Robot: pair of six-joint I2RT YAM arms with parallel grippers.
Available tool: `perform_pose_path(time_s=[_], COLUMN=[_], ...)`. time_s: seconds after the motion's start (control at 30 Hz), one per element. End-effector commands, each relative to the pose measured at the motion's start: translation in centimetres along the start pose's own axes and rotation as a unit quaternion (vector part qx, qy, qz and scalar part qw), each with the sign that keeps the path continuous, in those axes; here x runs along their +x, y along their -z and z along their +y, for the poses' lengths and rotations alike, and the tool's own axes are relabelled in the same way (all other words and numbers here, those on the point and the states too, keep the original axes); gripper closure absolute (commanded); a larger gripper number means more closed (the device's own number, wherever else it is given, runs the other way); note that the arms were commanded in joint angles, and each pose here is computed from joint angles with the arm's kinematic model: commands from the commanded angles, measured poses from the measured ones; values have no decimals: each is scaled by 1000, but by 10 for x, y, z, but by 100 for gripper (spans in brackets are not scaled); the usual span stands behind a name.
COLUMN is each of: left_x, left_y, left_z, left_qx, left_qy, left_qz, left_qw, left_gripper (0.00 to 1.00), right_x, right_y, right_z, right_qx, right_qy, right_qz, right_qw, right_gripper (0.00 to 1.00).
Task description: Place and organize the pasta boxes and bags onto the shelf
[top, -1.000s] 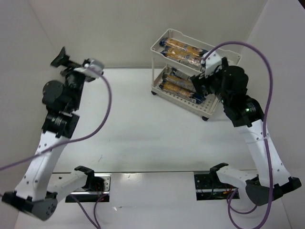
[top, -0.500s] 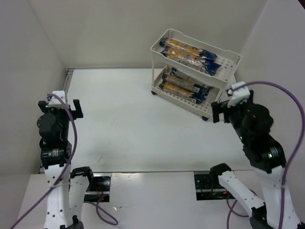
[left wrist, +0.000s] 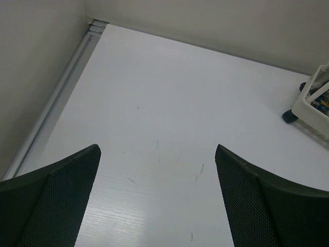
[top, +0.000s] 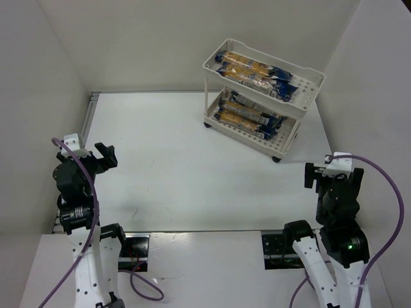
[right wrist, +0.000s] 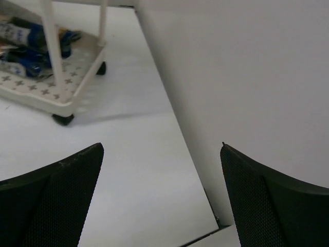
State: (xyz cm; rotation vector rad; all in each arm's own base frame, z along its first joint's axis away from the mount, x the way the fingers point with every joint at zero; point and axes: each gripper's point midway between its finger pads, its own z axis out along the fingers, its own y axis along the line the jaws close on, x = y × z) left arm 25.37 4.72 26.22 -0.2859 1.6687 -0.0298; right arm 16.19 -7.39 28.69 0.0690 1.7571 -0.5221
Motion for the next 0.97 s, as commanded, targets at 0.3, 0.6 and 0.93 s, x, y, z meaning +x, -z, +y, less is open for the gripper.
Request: perform_pose_path(time_s=[0.3, 0.6, 0.93], left_x=[0, 0, 4], left_y=[-1, -1, -2], left_z=[-3, -3, -2], left_qx=[8, 8, 7], left_qy=[16, 16, 17], left_qz=[-2, -2, 3], left_qw=[1000, 1000, 1000], left_gripper=[1, 1, 1], right_x=[96, 171, 177], right_y=[12, 3, 3], right_z=[-32, -43, -34], right_qx=[139, 226, 200], right_qy=[19, 91, 67], right_qz=[68, 186, 194], right_qw=[988, 952, 958], right_gripper=[1, 1, 1])
